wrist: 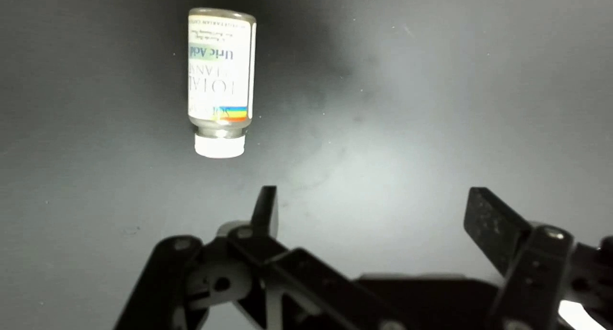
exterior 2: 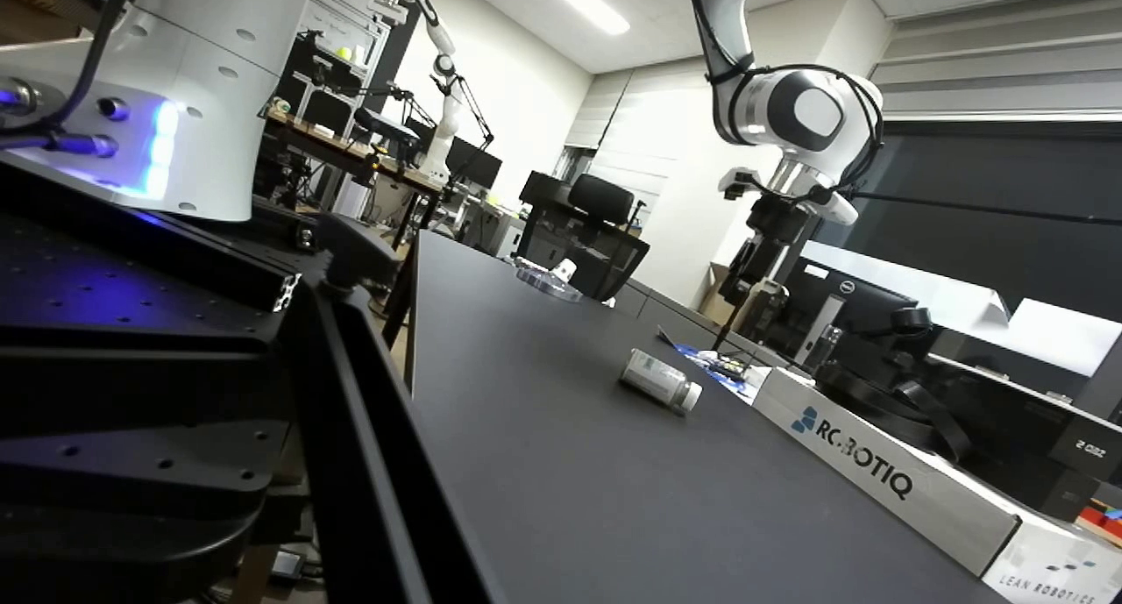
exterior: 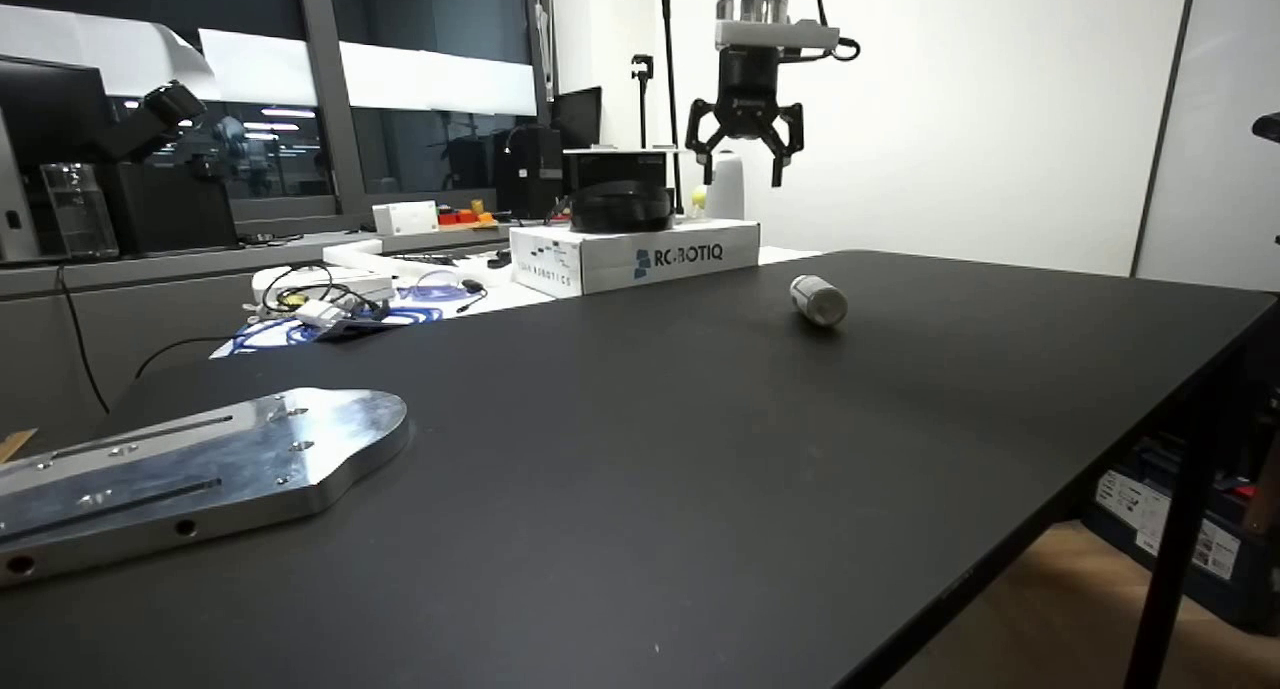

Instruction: Lay the bottle on its side then place it upside down

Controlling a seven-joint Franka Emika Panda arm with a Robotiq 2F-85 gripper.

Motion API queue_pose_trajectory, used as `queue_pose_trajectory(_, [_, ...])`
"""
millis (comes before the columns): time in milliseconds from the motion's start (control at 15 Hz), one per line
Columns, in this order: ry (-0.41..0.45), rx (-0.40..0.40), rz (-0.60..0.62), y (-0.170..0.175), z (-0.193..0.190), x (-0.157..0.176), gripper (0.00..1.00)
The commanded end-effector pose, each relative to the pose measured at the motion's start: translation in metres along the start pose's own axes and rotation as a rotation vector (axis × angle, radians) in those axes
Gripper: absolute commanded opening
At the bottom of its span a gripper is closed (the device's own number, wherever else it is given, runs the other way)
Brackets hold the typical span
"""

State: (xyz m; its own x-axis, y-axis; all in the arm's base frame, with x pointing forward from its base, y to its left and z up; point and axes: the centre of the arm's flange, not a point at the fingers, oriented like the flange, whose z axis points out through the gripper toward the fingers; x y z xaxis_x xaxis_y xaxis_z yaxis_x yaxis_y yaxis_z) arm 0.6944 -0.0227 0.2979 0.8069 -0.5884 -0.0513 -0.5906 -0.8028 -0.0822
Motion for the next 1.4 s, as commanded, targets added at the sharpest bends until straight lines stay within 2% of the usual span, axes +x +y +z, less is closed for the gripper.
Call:
queue_pose_trajectory(0, [0.025,0.002,0.138,0.034,0.017,-0.030,1.00])
queue_pose_trajectory(133, [-0.006,-0.040,0.127,0.051,0.028,-0.036,1.00])
queue_pose_trajectory(467, [0.009,-0.099,0.124,0.087,0.048,-0.049,1.00])
queue_pose_trajectory(867, [0.054,0.004,0.119,0.091,0.072,-0.051,1.00])
queue_pose_trajectory(1333, [0.042,-0.003,0.123,0.089,0.090,-0.059,1.00])
